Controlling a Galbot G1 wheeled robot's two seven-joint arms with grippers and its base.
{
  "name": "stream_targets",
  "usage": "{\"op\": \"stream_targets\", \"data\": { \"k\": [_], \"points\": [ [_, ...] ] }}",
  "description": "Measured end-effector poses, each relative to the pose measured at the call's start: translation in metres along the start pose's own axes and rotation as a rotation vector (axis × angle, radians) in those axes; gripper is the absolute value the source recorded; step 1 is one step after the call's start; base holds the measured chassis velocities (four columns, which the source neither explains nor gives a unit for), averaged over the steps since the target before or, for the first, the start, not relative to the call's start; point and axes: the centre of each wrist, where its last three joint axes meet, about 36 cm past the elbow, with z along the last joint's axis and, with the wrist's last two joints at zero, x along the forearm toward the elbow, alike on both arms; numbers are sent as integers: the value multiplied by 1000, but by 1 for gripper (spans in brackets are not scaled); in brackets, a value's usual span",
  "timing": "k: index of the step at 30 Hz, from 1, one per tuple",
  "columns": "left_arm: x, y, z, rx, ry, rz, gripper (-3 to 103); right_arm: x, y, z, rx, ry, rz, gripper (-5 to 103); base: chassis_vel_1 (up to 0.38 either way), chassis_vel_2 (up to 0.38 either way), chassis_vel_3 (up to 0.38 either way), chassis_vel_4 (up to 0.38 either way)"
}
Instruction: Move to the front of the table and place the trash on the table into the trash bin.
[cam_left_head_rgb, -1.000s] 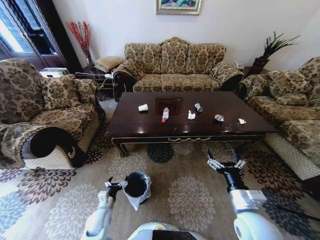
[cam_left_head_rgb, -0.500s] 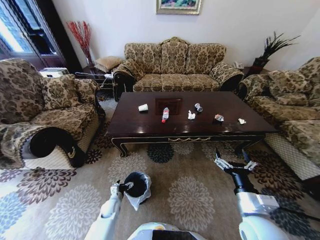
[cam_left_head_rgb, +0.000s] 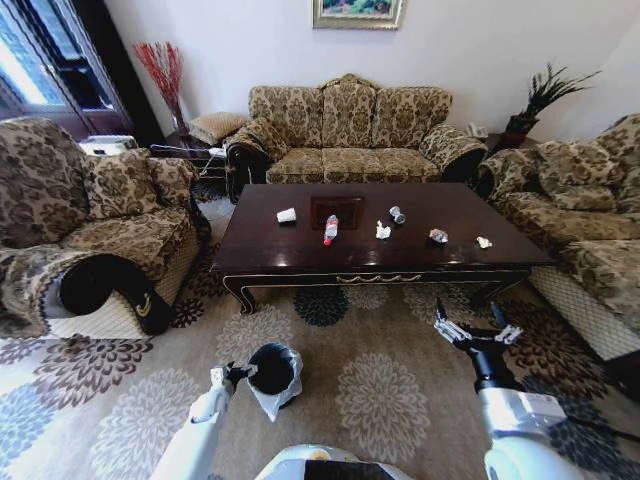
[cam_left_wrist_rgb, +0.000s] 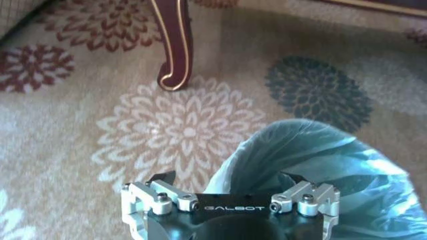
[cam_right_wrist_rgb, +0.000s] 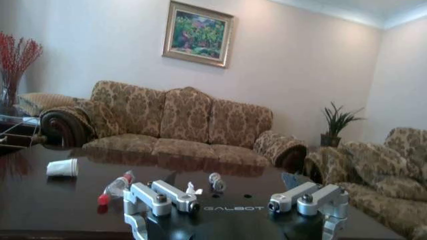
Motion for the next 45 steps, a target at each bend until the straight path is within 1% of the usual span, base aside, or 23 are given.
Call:
{"op": "stream_targets", "data": {
  "k": [1,3,5,12,16,22,23,29,36,38,39,41,43,45],
  "points": [
    [0,0,0,0,0,0,100,0,0,0,0,0,0,100,0,0,0,0],
    [-4,0,5,4,19,-8,100,0,1,-5,-32,21,-7,100,0,0,0,0],
    [-7,1,10,4,35,-12,100,0,1,-8,-44,26,-12,100,0,0,0,0],
    [-14,1,9,15,45,-20,100,1,0,-8,-46,23,2,100,0,0,0,0],
    [-17,-5,6,26,44,-9,100,2,-1,-7,-47,23,12,100,0,0,0,0],
    [-22,-8,3,30,49,-8,100,3,0,-7,-54,17,29,100,0,0,0,0],
    [-24,-8,2,38,50,-7,100,3,-1,-8,-52,14,31,100,0,0,0,0],
    [-26,-4,8,49,71,-19,100,-1,-3,-6,-56,1,48,100,0,0,0,0],
    [-29,-2,5,51,85,-33,101,-3,-4,2,-64,1,58,100,0,0,0,0],
    [-30,-2,5,50,101,-38,91,-3,-4,4,-65,3,59,100,0,0,0,0],
    [-30,-2,5,50,101,-38,91,-3,-4,4,-65,3,59,100,0,0,0,0],
    [-29,-2,7,52,108,-37,81,-3,-4,5,-63,4,59,100,0,0,0,0],
    [-29,-3,8,53,110,-37,81,-4,-5,5,-62,4,59,100,0,0,0,0],
    [-28,-4,12,54,117,-37,70,-4,-5,5,-59,3,59,100,0,0,0,0]
  ]
}}
